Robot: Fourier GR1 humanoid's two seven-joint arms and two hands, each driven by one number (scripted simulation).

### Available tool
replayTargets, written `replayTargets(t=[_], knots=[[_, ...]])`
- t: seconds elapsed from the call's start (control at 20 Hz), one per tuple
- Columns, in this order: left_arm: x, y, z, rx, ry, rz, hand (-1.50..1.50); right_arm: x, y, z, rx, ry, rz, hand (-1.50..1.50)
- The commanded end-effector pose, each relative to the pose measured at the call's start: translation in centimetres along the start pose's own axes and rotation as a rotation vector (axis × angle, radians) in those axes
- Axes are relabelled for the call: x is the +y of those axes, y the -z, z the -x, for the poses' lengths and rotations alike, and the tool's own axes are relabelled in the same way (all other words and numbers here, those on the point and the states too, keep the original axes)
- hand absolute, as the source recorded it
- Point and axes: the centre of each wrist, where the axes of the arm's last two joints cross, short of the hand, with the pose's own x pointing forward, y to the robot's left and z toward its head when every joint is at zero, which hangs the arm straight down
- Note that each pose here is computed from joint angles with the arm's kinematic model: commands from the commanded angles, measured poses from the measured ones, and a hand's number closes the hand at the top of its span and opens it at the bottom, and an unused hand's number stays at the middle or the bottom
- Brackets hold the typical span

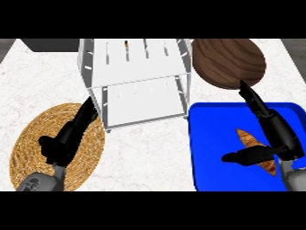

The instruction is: Pick the croissant from the tray and place it in the tiered basket

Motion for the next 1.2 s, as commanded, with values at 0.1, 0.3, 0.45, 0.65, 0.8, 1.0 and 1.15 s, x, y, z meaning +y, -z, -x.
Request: replayTargets(t=[0.1,0.3,0.45,0.65,0.8,1.0,1.15], knots=[[0.8,0.0,0.1,0.005,0.008,-0.014,0.0,-6.9,0.2,-4.8,0.156,-0.551,-0.113,-1.5],[0.0,0.4,-0.2,0.015,0.008,-0.006,0.0,-8.0,-0.5,-7.6,0.319,-0.855,-0.303,-1.5],[-0.4,1.3,-1.0,-0.008,0.0,0.007,0.0,-6.9,-0.5,-10.6,0.377,-0.967,-0.407,-1.5],[0.9,-0.4,0.9,0.0,0.003,-0.006,0.0,-3.3,-2.7,-13.3,0.431,-0.978,-0.48,-1.5],[-0.3,0.4,0.4,-0.003,-0.006,0.015,0.0,-3.4,-2.1,-14.3,0.471,-0.983,-0.466,-1.5],[0.9,0.9,0.4,-0.03,0.023,0.009,0.0,-0.8,-4.3,-15.2,0.499,-0.971,-0.414,-1.5],[-0.3,2.2,-0.6,-0.019,0.001,0.003,0.0,-0.7,-3.6,-14.6,0.482,-0.967,-0.308,-1.5]])
